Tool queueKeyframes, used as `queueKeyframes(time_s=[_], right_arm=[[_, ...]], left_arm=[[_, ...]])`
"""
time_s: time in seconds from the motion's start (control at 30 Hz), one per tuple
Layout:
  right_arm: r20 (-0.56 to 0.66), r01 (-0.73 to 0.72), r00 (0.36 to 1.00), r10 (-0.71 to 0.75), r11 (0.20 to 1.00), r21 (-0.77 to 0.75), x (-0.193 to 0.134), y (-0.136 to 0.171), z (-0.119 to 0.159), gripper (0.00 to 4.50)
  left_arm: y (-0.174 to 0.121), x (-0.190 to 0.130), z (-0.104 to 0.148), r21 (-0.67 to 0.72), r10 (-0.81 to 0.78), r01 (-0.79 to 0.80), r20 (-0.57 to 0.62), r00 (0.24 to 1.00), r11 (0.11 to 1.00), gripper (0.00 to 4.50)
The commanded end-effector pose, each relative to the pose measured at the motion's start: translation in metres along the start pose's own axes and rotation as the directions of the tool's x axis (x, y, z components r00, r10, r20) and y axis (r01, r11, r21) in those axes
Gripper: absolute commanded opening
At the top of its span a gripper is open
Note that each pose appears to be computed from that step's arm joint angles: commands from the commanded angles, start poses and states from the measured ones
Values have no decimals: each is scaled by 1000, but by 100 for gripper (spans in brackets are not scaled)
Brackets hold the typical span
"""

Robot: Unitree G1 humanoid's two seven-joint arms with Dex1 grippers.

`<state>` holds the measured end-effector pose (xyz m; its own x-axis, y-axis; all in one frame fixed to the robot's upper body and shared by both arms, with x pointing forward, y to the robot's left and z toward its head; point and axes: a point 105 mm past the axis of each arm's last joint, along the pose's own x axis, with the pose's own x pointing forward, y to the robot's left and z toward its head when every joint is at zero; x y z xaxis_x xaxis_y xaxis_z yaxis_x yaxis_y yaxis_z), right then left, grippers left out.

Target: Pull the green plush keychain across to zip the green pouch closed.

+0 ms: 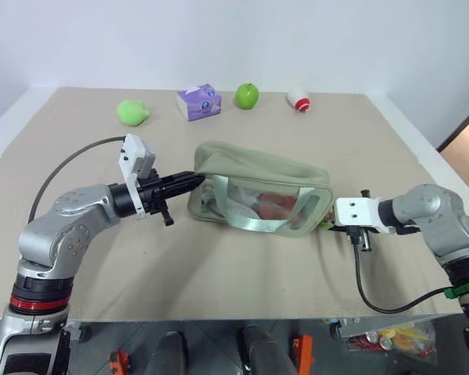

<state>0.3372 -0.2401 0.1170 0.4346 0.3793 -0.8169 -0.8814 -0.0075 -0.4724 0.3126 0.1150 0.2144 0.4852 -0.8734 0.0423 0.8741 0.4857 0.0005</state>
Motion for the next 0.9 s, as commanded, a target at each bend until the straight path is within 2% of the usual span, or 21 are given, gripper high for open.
queueKeyframes(time_s=[0.03,0.07,0.17,0.23,0.3,0.5,0.6,0.77,0.9], right_arm=[[31,-58,998,55,995,78,13,7,-2,4],[66,-29,998,21,992,119,6,-2,1,4],[196,-11,980,-34,974,228,-13,-16,13,0],[317,-57,947,-43,953,299,-29,-18,25,70],[387,-103,922,-32,940,324,-41,-15,31,132],[433,-110,897,-85,908,405,-60,-20,29,333],[450,-74,878,-164,881,467,-75,-30,26,437],[442,-12,850,-287,828,560,-102,-42,11,445],[508,-33,787,-349,799,601,-126,-40,19,445]], left_arm=[[7,-8,12,19,71,-72,57,996,997,0],[11,-10,11,9,94,-95,64,993,995,0],[18,-16,8,-26,137,-136,76,988,990,101],[19,-19,5,-66,136,-131,81,987,989,166],[18,-21,4,-91,125,-118,84,989,989,237],[19,-23,2,-106,124,-115,78,989,988,437],[20,-30,3,-122,119,-109,75,990,987,450],[30,-53,5,-106,200,-193,62,978,976,450],[30,-83,-6,-126,254,-248,31,967,961,450]])
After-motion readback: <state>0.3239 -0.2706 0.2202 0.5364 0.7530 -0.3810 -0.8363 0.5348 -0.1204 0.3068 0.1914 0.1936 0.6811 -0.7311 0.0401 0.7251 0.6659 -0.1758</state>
